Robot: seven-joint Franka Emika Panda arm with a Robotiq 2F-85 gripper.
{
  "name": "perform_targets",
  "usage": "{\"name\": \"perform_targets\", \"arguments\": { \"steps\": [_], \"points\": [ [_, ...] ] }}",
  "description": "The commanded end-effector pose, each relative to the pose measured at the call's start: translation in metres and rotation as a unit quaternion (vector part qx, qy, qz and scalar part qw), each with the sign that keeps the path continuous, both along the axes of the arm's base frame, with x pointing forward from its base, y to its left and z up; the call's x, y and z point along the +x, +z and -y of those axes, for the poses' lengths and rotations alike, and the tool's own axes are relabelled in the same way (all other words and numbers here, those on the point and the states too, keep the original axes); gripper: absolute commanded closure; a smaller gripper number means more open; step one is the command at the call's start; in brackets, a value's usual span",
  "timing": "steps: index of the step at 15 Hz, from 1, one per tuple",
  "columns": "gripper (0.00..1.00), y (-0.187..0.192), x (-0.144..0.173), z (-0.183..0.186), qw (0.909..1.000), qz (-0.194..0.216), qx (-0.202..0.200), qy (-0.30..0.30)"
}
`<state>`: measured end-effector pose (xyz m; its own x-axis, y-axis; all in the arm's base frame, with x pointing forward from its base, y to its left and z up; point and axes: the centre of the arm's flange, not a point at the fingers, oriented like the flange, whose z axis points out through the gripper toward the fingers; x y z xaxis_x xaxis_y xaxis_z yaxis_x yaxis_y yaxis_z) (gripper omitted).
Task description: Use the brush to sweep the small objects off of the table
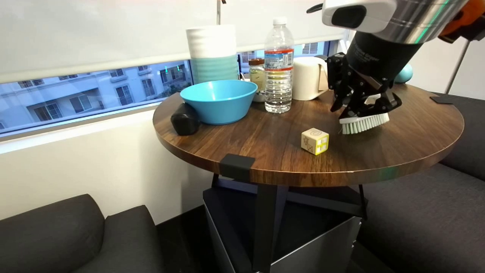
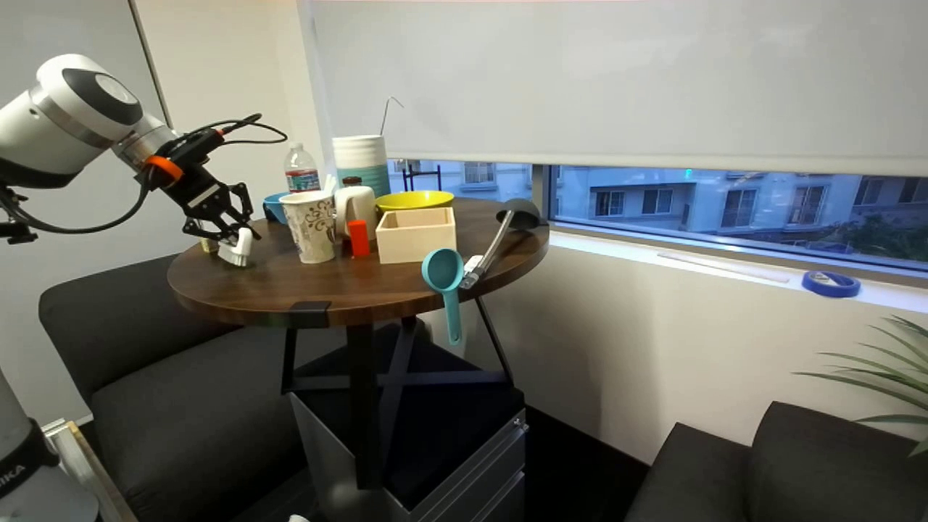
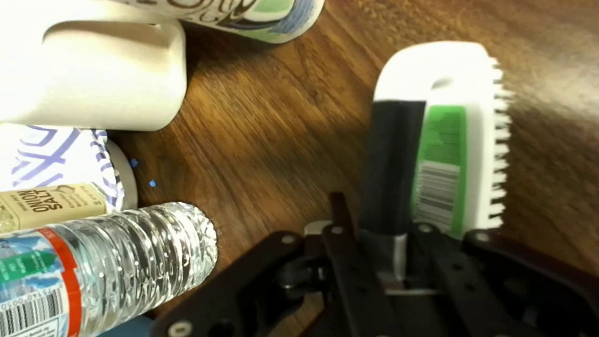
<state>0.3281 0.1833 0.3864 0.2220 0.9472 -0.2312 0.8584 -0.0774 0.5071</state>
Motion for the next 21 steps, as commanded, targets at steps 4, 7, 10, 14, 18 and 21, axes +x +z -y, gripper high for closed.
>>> {"name": "perform_targets", "arguments": {
  "steps": [4,7,10,14,18,21],
  "points": [
    [0.23,0.016,-0.024,0.018,0.9993,0.024,0.019,0.022],
    [0.03,0.031,-0.026,0.018,0.9994,0.022,0.016,0.023],
    [0.0,0.045,-0.028,0.017,0.9994,0.026,0.015,0.015],
    [0.0,0.064,-0.032,0.015,0.9981,0.038,0.041,-0.024],
    [0.0,0.086,-0.034,0.018,0.9885,0.056,0.09,-0.108],
    [0.0,0.102,-0.036,0.019,0.9729,0.071,0.149,-0.162]
  ]
}}
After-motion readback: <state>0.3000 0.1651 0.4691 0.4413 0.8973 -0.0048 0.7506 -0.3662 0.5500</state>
